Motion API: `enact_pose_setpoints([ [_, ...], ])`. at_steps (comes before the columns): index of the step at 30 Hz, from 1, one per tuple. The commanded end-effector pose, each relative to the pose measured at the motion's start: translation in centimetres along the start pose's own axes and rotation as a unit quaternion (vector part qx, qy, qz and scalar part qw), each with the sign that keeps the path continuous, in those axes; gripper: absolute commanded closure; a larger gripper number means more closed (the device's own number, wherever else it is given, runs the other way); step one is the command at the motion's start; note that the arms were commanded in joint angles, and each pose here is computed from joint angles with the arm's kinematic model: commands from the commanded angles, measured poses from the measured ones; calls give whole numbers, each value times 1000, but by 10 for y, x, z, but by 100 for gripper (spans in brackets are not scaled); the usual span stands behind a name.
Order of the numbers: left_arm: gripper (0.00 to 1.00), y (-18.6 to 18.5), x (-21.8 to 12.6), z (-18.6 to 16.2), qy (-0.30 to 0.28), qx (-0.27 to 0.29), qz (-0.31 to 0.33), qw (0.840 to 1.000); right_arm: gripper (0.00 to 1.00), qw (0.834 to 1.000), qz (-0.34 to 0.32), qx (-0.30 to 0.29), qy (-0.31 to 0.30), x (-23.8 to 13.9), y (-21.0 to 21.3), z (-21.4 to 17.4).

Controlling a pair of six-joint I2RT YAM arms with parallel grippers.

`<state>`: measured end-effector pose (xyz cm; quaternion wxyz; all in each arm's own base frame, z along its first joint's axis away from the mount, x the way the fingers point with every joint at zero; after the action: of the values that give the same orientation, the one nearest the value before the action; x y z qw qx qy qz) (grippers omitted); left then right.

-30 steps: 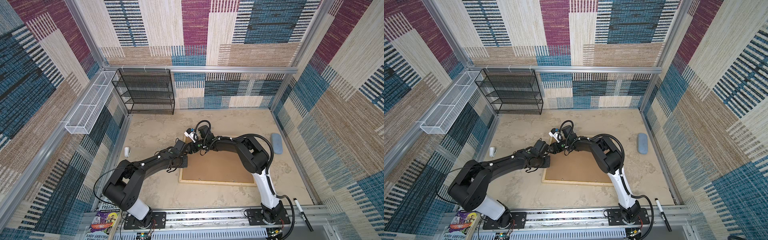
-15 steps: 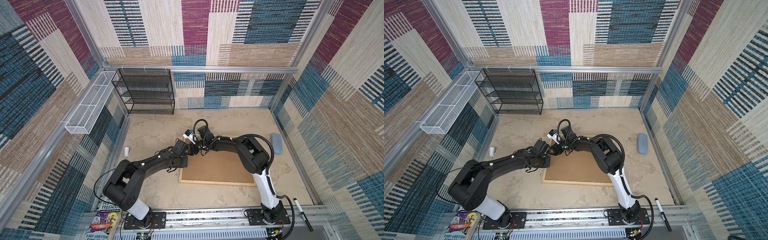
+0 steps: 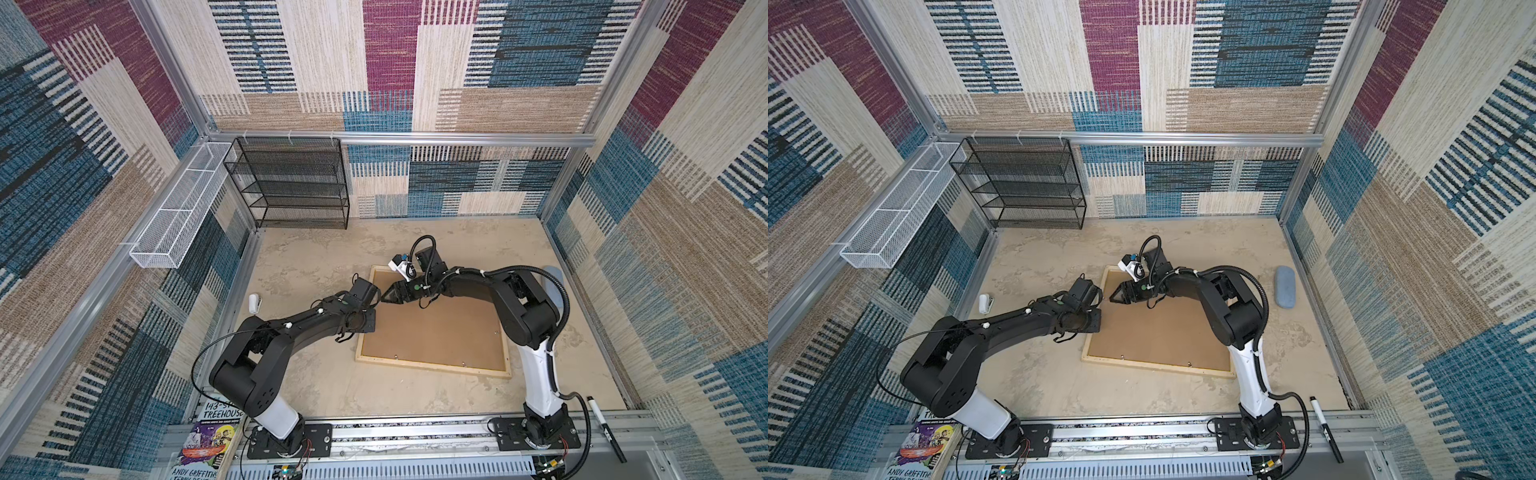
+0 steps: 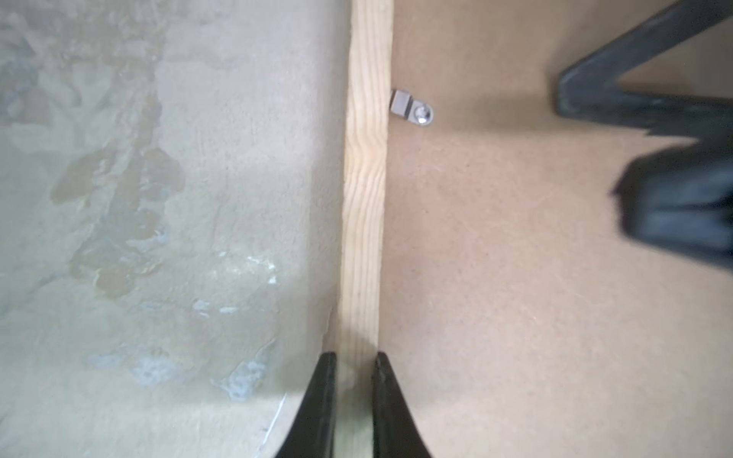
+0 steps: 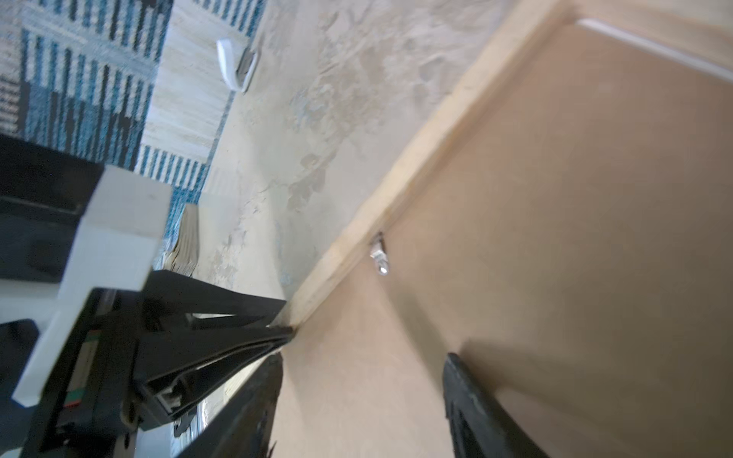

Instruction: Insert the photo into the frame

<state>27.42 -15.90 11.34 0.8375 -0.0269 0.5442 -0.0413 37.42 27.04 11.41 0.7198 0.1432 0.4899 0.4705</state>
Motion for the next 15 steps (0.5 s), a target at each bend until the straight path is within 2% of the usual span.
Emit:
enact_pose_setpoints([
  [1,100,23,5,-11,23,-29,81,996,32,996,-75,35,-15,-27,-5,4],
  [5,100,33,3,-11,22,-51,94,994,32,977,-199,46,-55,-70,-17,11],
  [8,100,39,0,-10,18,-45,90,995,32,956,-276,65,-78,-103,-31,9],
  [11,90,43,-6,-10,10,-39,74,996,33,930,-348,83,-82,-129,-48,2],
  [15,75,43,-11,-6,-2,-37,67,997,34,905,-407,103,-71,-144,-67,-10],
])
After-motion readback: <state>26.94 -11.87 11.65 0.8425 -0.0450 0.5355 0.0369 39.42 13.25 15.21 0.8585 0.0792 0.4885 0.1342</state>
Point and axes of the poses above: each gripper's point midway between its finger pads, its own x axis out along the fingers, its own y axis along the line the jaws close on, z = x × y, the point moved 9 cm from there along -x, back along the fingers, and after that the axes turned 2 degrees about -x, right-handed, at the moved point
